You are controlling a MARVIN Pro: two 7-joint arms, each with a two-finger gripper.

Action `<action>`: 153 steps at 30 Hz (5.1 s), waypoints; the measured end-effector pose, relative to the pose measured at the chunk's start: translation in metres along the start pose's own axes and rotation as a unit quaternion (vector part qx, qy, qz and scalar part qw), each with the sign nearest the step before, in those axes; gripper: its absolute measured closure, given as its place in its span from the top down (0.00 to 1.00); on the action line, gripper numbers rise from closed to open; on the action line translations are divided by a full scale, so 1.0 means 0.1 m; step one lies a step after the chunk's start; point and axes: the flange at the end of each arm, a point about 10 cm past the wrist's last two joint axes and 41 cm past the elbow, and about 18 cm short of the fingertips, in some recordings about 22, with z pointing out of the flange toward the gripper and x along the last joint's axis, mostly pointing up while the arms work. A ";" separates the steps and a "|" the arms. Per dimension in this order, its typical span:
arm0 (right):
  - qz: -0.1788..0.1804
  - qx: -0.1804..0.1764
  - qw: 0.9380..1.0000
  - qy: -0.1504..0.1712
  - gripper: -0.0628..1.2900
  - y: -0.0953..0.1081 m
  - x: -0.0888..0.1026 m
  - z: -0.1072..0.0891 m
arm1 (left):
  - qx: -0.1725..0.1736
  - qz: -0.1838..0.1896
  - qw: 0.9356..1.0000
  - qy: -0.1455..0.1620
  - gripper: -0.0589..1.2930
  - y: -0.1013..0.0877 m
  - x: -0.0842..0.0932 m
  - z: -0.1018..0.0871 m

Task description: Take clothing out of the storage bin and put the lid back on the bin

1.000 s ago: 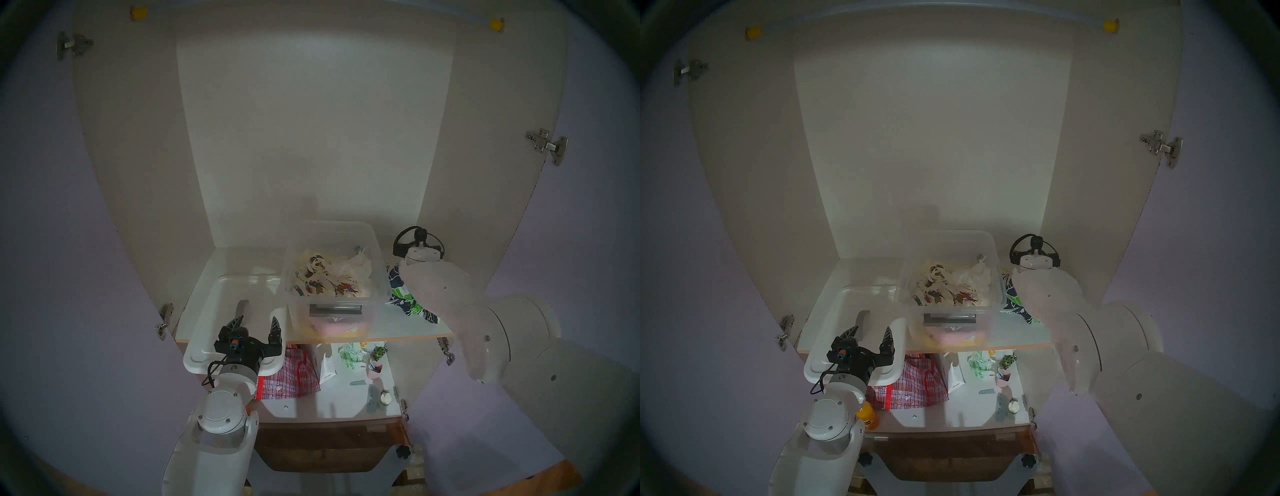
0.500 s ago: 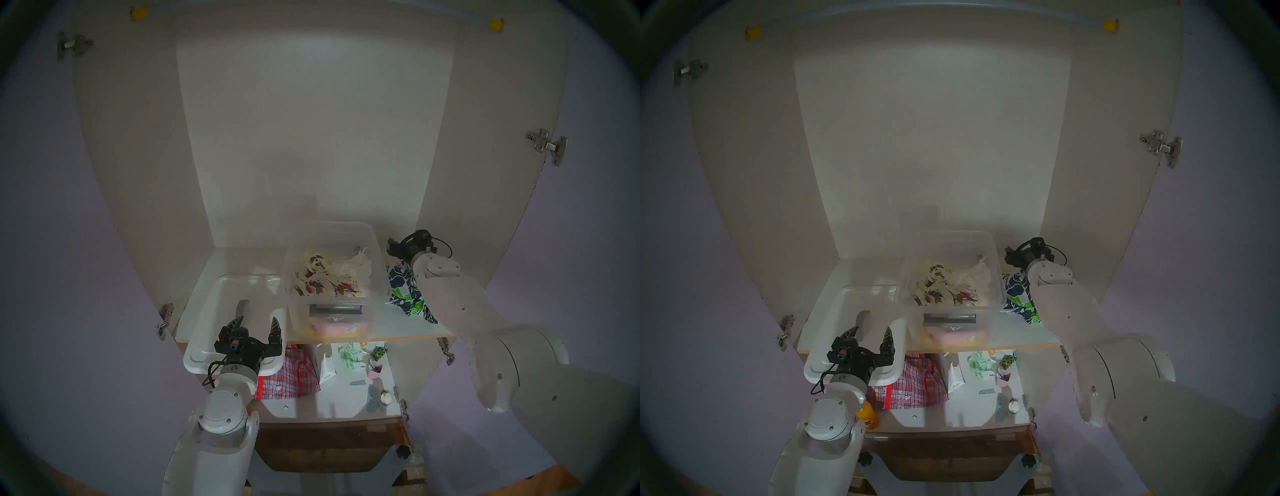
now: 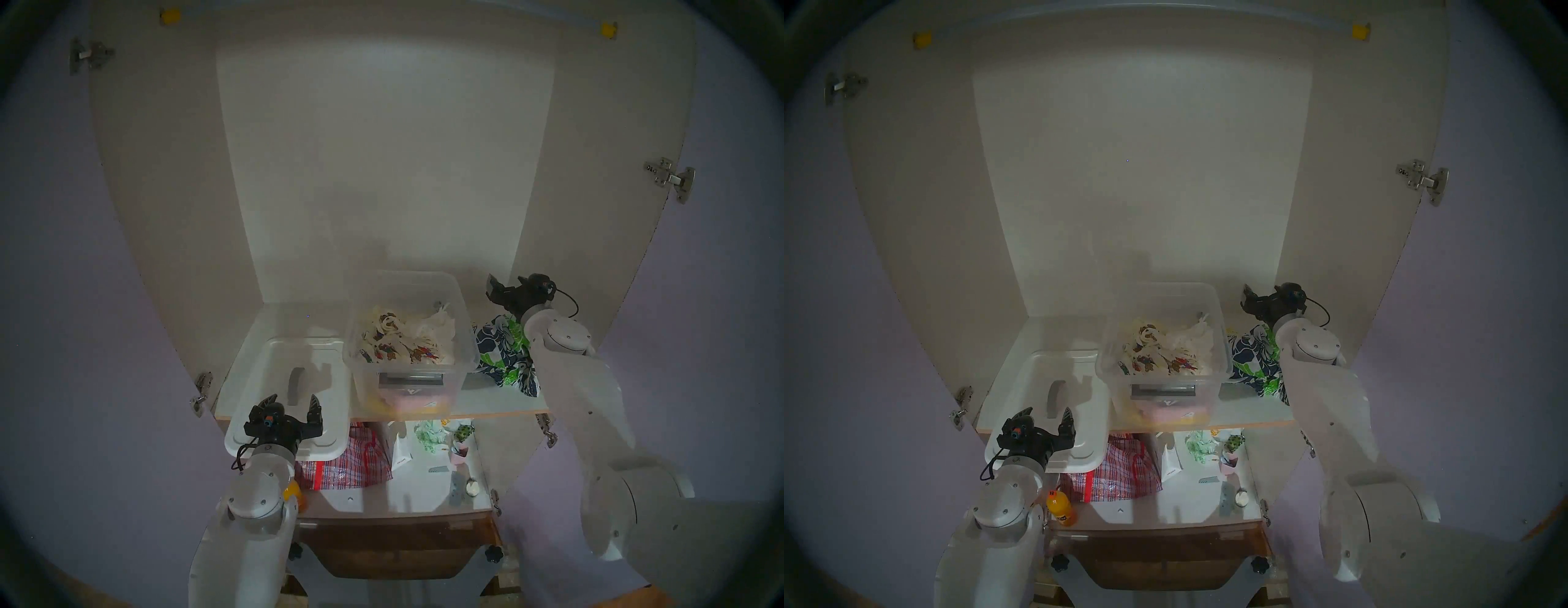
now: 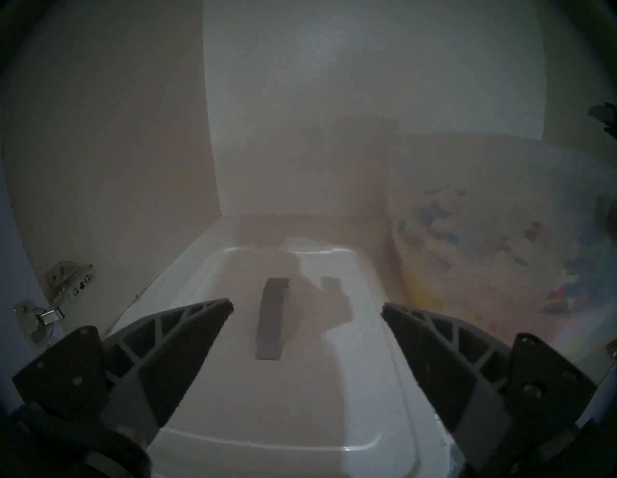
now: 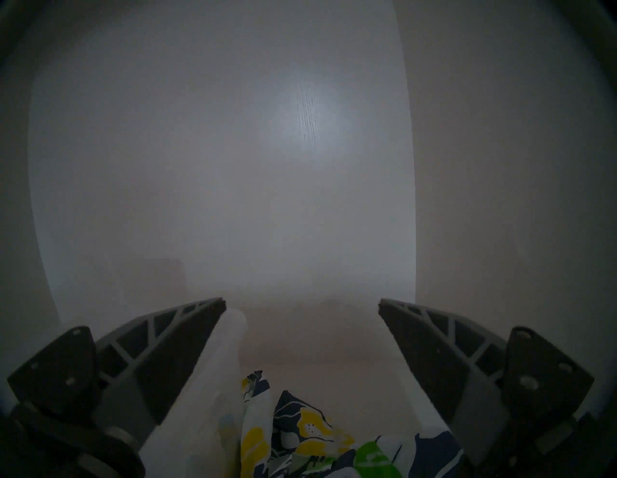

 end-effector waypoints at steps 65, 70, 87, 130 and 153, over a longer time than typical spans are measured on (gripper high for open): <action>-0.082 0.019 0.996 0.024 0.97 -0.06 0.11 -0.67 | -0.090 0.061 0.991 -0.076 0.30 -0.57 -0.42 1.49; -0.082 0.019 0.996 0.024 0.97 -0.06 0.11 -0.67 | -0.092 0.091 0.989 -0.065 0.20 -0.56 -0.43 1.46; -0.102 0.027 0.993 0.049 0.97 0.00 0.00 -0.80 | -0.005 0.219 0.975 0.041 0.20 -0.82 0.47 1.43; -0.146 -0.016 0.988 0.047 0.97 0.17 -0.23 -0.72 | 0.099 0.371 0.923 0.039 0.19 -1.14 2.35 1.55; -0.145 -0.017 0.988 0.051 0.97 0.16 -0.22 -0.72 | -0.060 -0.041 0.995 0.075 0.19 -0.30 3.16 1.64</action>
